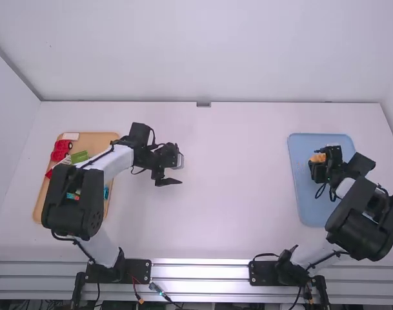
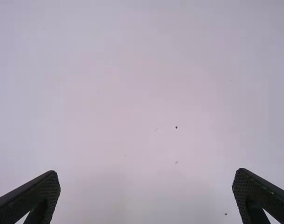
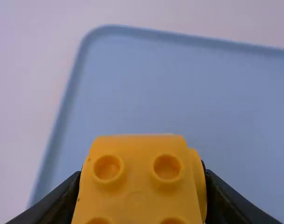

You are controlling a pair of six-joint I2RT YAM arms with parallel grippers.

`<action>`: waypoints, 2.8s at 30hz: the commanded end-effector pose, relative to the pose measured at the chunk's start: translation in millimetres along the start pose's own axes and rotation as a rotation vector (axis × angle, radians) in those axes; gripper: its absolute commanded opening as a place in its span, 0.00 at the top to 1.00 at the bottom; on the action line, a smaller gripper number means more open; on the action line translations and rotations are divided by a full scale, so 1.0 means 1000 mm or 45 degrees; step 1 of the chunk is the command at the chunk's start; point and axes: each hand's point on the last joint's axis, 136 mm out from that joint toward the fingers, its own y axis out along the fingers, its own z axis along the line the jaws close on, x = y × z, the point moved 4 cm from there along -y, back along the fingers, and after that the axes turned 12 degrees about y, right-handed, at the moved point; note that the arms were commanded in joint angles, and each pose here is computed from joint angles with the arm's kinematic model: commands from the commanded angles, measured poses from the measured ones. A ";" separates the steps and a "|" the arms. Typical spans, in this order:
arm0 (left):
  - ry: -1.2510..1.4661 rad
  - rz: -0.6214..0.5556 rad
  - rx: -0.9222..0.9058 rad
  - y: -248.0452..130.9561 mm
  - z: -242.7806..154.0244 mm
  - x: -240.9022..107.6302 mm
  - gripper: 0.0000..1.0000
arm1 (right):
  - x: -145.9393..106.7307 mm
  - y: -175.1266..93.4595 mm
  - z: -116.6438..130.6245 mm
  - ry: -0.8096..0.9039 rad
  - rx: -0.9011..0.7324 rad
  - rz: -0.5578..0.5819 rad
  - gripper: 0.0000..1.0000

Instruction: Assemble lego blocks to make yellow taxi

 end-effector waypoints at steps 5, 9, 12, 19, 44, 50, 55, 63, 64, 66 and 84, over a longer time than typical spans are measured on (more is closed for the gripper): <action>-0.026 -0.011 0.029 -0.005 0.006 0.003 0.01 | -0.004 0.013 0.003 -0.024 -0.004 -0.005 0.63; -0.096 -0.005 0.050 -0.005 0.009 0.002 0.01 | -0.013 0.029 -0.002 0.028 -0.053 0.013 0.55; -0.106 -0.005 0.049 -0.005 0.009 0.002 0.01 | -0.015 0.032 -0.004 0.055 -0.077 0.020 0.46; -0.111 -0.005 0.048 -0.005 0.009 0.002 0.01 | -0.015 0.032 -0.005 0.054 -0.078 0.017 0.29; -1.148 0.254 0.566 -0.040 0.086 -0.017 0.01 | 0.074 -0.063 0.042 0.120 -0.087 -0.203 0.01; -1.161 0.284 0.559 -0.059 0.098 0.000 0.01 | 0.097 -0.089 0.109 -0.033 0.055 -0.256 0.01; -1.110 0.261 0.583 -0.066 0.097 0.016 0.01 | 0.104 -0.101 0.156 -0.136 0.174 -0.286 0.01; -1.066 0.375 0.967 -0.094 0.082 0.039 0.01 | 0.104 -0.101 0.213 -0.163 0.193 -0.280 0.01; -1.042 0.388 1.005 -0.096 0.078 0.043 0.01 | 0.103 -0.101 0.220 -0.177 0.207 -0.276 0.01; -0.971 0.389 1.080 -0.099 0.065 0.057 0.01 | 0.101 -0.103 0.239 -0.204 0.253 -0.277 0.01; -1.081 0.111 1.326 -0.143 0.021 0.054 0.15 | 0.071 -0.113 0.218 -0.031 0.110 -0.288 0.15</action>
